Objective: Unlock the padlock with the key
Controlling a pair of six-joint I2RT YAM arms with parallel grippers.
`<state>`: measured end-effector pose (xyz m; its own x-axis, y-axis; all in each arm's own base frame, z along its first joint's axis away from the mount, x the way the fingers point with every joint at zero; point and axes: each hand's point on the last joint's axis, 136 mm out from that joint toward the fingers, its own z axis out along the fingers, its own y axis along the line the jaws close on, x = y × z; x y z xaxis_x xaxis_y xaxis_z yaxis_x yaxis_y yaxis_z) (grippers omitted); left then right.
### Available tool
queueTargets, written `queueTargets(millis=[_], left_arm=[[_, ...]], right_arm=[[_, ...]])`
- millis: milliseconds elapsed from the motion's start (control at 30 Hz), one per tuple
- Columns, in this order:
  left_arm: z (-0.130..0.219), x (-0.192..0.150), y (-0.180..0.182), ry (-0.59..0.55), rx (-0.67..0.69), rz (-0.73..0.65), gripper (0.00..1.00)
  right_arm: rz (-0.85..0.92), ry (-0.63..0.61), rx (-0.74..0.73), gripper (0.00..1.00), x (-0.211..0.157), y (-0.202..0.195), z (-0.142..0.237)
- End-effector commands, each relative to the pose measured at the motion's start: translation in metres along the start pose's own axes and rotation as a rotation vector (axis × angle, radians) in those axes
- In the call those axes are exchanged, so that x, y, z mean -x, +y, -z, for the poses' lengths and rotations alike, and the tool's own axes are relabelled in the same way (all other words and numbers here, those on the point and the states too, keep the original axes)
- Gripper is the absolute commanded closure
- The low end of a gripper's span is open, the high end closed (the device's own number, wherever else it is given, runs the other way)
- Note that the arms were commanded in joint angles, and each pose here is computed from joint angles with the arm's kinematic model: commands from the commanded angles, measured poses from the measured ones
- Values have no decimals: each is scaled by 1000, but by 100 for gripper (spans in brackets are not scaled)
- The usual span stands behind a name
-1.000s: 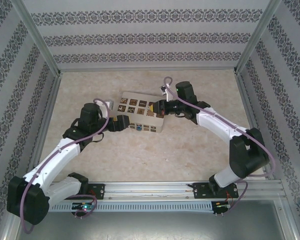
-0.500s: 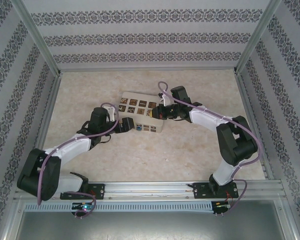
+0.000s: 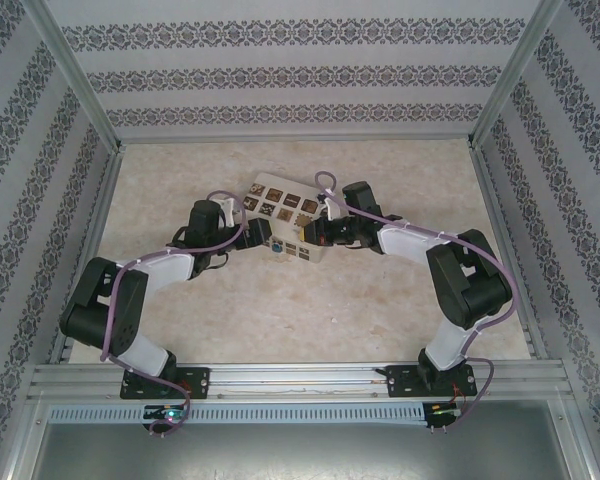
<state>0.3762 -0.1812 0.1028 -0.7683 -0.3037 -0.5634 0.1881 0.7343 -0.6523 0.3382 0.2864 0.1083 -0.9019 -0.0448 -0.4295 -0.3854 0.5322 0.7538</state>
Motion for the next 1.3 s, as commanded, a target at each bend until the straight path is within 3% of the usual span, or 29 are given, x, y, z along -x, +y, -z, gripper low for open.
queueTargets(millis=[0, 333, 567, 1267], left_arm=[[4, 21, -16, -58, -59, -50, 9], [19, -15, -9, 10, -65, -114, 20], [11, -41, -9, 72, -82, -167, 20], [-38, -53, -13, 94, -105, -164, 25]], right_arm=[[-58, 27, -22, 100, -18, -18, -3], [-76, 13, -27, 100, -21, -22, -3], [-79, 17, -41, 100, -22, -26, -5], [-75, 51, -63, 100, -24, -30, -7]])
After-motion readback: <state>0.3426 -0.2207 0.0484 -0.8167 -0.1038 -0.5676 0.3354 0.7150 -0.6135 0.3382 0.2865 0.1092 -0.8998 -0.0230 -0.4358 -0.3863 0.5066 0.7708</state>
